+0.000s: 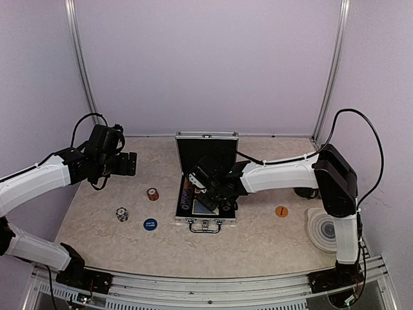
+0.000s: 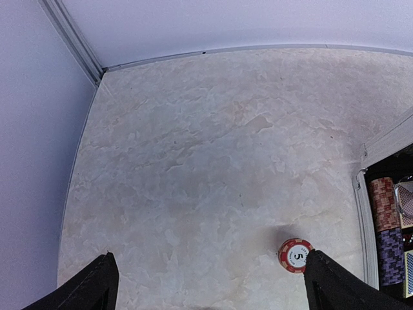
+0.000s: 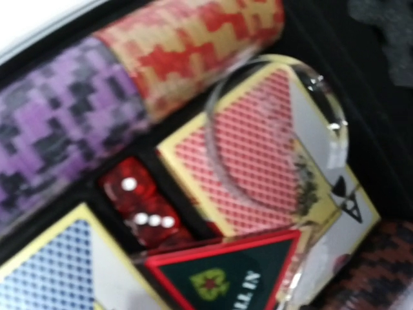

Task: Pack up texas hold em set

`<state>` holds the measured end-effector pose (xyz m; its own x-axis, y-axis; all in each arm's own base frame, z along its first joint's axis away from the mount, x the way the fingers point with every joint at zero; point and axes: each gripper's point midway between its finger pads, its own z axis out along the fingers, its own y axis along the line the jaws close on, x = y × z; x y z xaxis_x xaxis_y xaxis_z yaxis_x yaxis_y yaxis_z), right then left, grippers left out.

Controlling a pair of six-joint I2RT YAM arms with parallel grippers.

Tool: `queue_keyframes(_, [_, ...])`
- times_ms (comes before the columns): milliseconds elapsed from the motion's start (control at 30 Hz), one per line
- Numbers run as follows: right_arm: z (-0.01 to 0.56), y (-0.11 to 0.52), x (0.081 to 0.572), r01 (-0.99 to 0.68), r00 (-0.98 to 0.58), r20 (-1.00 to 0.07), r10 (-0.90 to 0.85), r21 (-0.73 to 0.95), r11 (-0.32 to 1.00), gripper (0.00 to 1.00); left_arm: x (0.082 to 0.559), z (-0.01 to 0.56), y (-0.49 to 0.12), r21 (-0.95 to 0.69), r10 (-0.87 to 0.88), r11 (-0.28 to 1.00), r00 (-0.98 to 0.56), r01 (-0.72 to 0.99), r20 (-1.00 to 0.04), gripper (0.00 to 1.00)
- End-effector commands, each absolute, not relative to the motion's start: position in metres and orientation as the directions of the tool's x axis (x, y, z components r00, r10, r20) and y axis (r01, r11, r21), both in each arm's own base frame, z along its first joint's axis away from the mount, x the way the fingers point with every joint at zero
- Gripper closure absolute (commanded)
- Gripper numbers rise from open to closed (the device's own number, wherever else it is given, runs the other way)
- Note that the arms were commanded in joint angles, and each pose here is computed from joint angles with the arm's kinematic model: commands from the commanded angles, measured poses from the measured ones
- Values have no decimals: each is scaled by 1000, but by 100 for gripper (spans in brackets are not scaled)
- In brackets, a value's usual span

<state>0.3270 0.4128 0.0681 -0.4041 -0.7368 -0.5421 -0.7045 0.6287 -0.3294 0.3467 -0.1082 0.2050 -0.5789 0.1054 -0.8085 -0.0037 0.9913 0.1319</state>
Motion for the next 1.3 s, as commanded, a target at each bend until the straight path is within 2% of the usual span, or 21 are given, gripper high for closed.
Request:
queue_keyframes(0, [63,412,332,-693,-399,-532,-747,-358,626,43,349,206,-108,126,101,992,-570,-5,-816,1])
queue_keyframes(467, [44,409,331,-703,-413,-492,-767,-364,612,44,348,205,-109,126,104,992,-573,2,-813,1])
queue_keyframes(767, [39,399,347,-645,-469,-486,-737,-381,662,49,348,205,-109,125,104,992,-572,4,-813,1])
queue_keyframes(1267, [48,382,369,-560,-537,-522,-663,-367,743,51,349,203,-110,126,107,992,-577,7,-810,1])
